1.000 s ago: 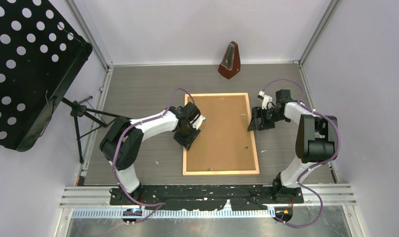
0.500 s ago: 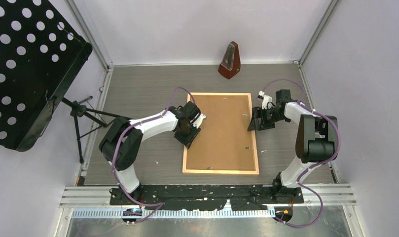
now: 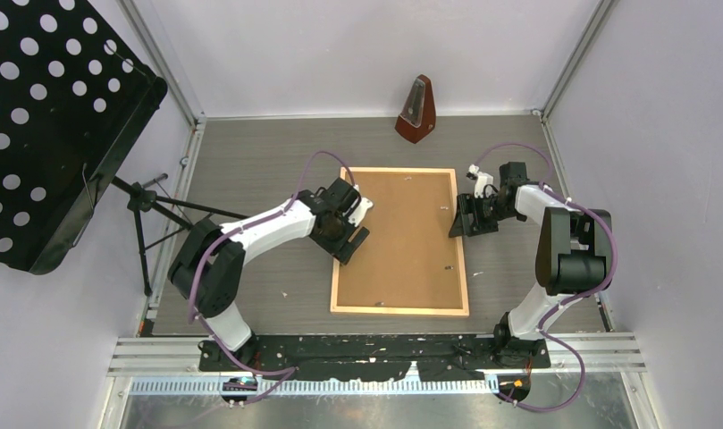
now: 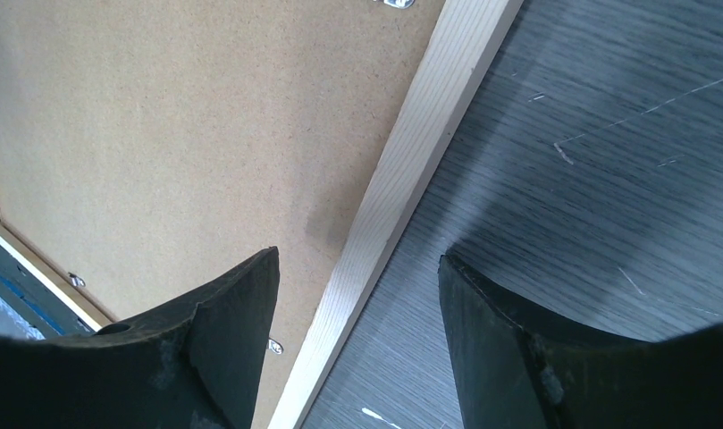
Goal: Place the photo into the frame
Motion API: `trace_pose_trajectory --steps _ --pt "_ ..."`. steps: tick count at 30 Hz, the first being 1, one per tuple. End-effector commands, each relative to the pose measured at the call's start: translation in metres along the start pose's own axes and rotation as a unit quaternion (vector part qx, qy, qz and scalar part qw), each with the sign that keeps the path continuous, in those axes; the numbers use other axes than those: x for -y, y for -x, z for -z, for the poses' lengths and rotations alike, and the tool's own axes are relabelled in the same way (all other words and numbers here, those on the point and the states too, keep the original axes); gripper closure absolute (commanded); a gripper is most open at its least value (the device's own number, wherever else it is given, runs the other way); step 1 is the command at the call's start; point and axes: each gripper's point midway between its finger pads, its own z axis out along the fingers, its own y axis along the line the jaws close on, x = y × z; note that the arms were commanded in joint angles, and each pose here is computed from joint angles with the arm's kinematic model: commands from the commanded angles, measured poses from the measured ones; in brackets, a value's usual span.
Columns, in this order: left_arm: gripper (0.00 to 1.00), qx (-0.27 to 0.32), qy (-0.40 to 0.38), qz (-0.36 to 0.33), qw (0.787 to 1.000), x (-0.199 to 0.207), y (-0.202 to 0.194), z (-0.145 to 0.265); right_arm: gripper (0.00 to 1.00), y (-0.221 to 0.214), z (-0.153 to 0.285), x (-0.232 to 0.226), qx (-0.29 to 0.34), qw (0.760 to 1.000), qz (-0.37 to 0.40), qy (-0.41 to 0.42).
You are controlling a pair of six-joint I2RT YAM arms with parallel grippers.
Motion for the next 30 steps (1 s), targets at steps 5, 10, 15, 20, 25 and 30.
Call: trace_pose_trajectory --steps 5,10,15,20,25,30 --pt "0.27 0.036 -0.003 0.03 0.999 -0.02 0.03 0.008 0.28 0.003 0.015 0.005 0.01 0.999 0.037 -0.032" --pt "0.28 0.039 -0.017 0.05 0.998 -0.028 0.039 0.005 0.28 0.003 0.027 0.004 0.016 0.997 0.062 -0.048" --pt "0.3 0.033 -0.03 0.072 0.996 -0.032 0.049 0.0 0.28 0.0 0.035 -0.001 0.014 0.995 0.08 -0.051" --pt "0.35 0.021 -0.04 0.095 0.994 -0.034 0.051 -0.009 0.28 -0.003 0.039 -0.005 0.018 0.995 0.088 -0.048" --pt "0.43 0.009 -0.04 0.112 0.993 -0.038 0.053 -0.019 0.28 -0.003 0.038 -0.007 0.021 0.995 0.086 -0.042" --pt "0.49 -0.001 -0.038 0.138 0.99 -0.047 0.054 -0.026 0.28 -0.004 0.036 -0.007 0.02 0.995 0.084 -0.04"
